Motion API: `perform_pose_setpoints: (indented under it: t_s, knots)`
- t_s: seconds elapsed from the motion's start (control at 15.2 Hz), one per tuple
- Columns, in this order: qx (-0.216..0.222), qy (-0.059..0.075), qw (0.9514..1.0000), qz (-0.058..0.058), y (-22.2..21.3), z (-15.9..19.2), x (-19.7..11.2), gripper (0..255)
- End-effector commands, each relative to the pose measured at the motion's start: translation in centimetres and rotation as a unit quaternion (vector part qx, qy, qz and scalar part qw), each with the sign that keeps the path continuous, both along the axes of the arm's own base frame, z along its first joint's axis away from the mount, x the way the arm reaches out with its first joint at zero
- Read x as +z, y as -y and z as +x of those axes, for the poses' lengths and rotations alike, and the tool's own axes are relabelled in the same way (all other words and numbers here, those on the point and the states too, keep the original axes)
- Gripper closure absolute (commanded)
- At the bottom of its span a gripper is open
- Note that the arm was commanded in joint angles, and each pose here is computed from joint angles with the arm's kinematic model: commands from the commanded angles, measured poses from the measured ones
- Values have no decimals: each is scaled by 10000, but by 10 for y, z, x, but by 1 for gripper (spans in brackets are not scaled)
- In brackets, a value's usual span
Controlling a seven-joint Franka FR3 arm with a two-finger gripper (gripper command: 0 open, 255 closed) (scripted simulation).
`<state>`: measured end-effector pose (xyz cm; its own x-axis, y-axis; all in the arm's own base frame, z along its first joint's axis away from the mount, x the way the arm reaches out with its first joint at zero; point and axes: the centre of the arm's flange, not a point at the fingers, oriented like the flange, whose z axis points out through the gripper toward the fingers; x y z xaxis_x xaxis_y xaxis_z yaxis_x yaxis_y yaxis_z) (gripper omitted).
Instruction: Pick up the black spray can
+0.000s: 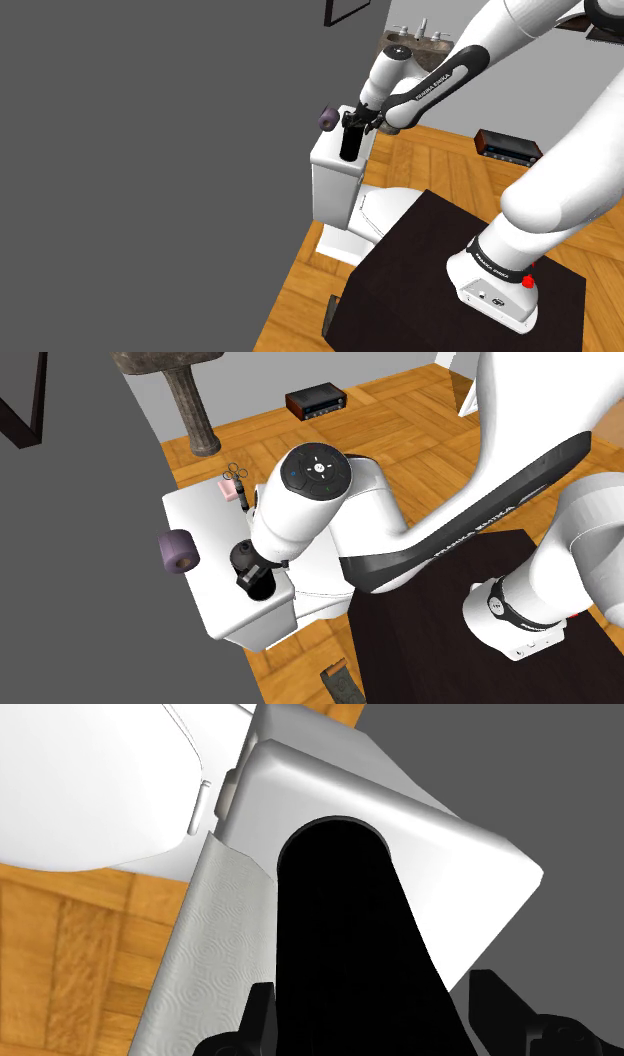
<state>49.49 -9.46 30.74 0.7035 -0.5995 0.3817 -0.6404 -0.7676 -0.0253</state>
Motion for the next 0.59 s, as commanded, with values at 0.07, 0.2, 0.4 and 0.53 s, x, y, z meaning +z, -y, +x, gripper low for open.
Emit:
perform_pose_setpoints:
  t_s: [0.07, 0.2, 0.4, 0.53]
  knots:
    - [2, -13, 10000, 5, 0, 0, -1, 255]
    - [2, -13, 10000, 4, 0, 0, -1, 255]
    - [2, -13, 10000, 4, 0, -1, -1, 255]
    - [2, -13, 10000, 4, 0, -1, 10, 255]
